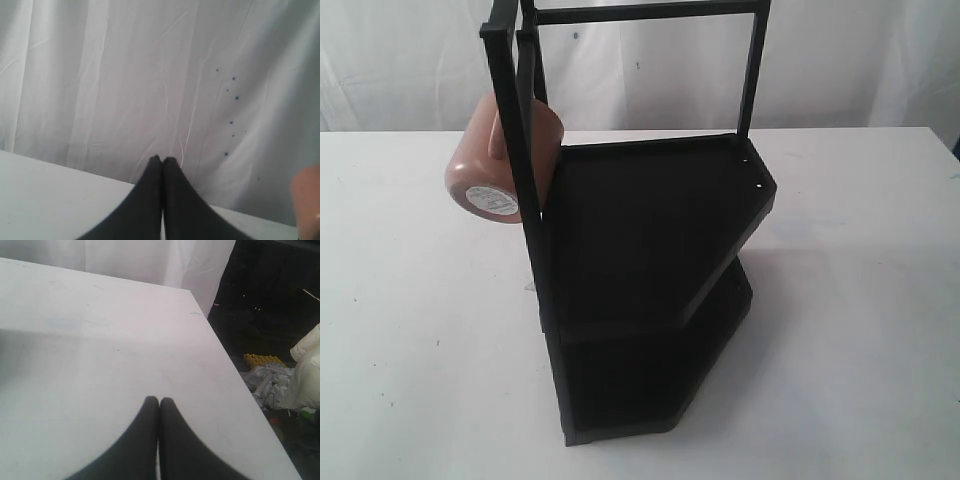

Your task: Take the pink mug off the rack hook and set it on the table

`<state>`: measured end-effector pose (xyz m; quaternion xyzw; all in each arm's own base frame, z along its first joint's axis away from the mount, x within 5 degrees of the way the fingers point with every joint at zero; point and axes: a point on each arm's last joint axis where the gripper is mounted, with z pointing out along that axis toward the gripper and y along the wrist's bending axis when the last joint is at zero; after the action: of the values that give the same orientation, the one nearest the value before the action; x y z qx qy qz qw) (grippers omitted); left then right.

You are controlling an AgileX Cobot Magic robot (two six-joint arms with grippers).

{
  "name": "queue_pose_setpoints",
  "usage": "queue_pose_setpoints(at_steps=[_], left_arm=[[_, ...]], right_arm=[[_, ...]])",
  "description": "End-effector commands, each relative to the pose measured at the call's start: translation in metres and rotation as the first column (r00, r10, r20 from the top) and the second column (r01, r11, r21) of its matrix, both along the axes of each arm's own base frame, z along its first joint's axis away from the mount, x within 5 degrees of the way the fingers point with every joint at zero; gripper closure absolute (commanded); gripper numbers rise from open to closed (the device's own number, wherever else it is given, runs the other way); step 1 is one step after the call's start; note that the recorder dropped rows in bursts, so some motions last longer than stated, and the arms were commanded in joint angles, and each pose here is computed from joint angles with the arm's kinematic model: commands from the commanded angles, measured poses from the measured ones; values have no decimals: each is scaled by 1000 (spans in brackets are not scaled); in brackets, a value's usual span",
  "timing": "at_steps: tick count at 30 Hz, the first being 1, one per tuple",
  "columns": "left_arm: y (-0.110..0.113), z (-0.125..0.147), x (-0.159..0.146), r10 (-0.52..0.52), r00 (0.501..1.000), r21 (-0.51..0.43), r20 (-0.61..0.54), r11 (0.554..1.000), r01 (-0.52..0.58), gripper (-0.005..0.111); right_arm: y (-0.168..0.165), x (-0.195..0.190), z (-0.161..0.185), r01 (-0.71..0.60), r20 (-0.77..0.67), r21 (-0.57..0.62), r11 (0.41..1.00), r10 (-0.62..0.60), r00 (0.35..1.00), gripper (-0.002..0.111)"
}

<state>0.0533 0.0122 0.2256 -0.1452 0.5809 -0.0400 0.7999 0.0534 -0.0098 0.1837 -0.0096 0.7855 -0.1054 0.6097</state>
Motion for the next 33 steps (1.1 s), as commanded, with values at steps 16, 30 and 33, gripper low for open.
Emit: queue_pose_setpoints(at_steps=[16,30,33], left_arm=[[-4,-23,31,-124,818,-129,-562,990,61,107],[-10,24,75,-195,278,-93,-941,936,340,107],[-14,35,83,-248,143,-179,-958,909,377,107]], right_arm=[[0,0,1,3,13,2,1000,-3,1000,108],[0,0,1,3,13,2,1000,-3,1000,108],[0,0,1,3,13,2,1000,-3,1000,108]])
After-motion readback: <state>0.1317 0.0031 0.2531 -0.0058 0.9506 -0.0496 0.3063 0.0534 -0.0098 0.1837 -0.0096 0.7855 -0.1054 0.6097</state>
